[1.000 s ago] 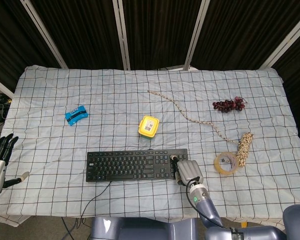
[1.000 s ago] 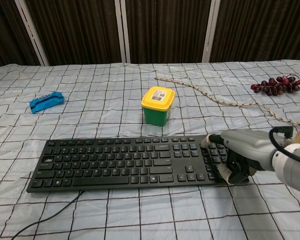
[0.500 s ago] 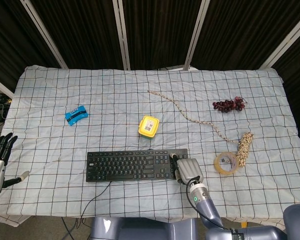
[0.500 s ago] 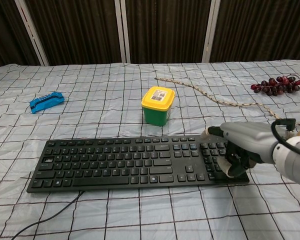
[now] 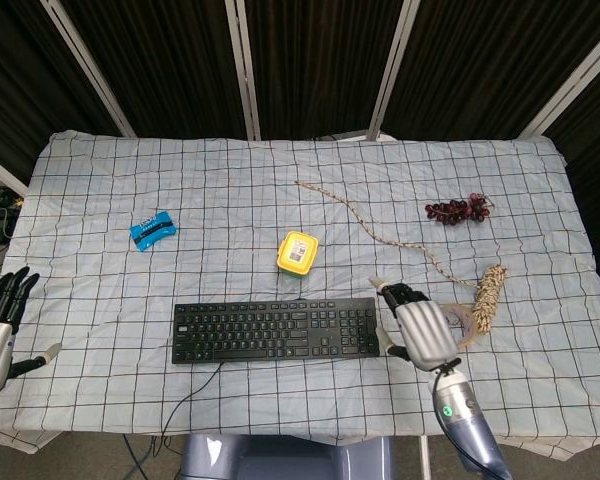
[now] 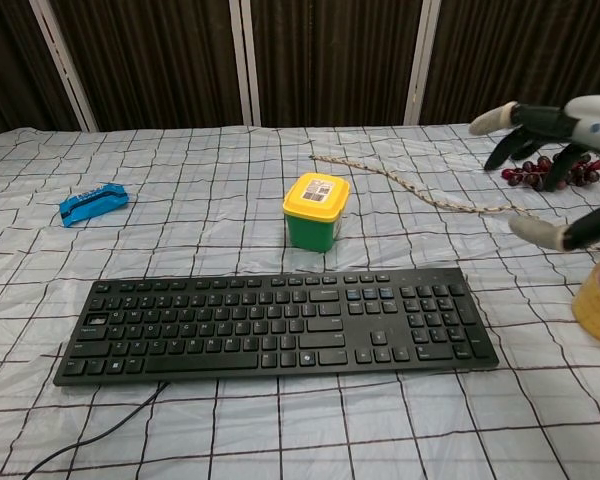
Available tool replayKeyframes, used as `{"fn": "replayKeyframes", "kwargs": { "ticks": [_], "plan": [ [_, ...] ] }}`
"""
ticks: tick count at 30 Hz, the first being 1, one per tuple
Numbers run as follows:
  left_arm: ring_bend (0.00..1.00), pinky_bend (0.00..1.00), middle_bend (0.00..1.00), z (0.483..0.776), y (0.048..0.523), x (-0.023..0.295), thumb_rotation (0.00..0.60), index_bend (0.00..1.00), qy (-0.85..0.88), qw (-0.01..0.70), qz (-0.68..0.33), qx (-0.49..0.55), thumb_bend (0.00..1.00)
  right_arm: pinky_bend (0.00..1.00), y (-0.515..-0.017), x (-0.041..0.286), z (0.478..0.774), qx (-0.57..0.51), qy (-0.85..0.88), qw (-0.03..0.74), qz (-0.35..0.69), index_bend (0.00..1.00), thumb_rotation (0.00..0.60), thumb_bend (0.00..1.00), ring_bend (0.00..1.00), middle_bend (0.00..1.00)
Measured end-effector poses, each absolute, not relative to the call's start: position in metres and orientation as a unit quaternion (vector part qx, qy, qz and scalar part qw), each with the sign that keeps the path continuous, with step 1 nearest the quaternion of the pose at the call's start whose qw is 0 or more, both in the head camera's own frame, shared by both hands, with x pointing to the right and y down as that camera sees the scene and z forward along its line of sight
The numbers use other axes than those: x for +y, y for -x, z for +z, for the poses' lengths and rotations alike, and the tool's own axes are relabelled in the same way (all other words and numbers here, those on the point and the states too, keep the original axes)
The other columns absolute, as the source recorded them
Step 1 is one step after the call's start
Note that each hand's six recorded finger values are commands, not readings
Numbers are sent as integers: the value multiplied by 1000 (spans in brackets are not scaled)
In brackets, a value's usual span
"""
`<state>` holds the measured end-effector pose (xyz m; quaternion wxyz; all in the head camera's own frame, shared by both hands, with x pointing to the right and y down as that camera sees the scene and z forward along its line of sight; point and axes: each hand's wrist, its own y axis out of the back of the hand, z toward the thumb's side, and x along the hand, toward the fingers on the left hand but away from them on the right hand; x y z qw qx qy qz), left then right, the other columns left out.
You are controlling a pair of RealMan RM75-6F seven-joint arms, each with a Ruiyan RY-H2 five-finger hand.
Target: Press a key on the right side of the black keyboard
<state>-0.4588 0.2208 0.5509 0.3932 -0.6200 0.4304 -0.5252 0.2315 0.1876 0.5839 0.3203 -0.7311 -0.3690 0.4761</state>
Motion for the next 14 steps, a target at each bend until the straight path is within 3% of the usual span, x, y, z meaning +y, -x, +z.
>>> {"fn": "replayKeyframes", "kwargs": {
  "ticks": [3,6,14],
  "plan": [
    [0,0,0,551,458,221,600,0,618,396,-527,427,44,4,-252,194,571,-368,720,350,473,0,600,165,0,0],
    [0,0,0,552,459,222,600,0,618,398,-532,421,32,0,-274,201,563,-367,698,386,480,0,600,103,0,0],
    [0,0,0,552,459,223,600,0,617,404,-536,411,15,0,-335,211,548,-381,628,444,513,0,600,72,0,0]
  ]
}}
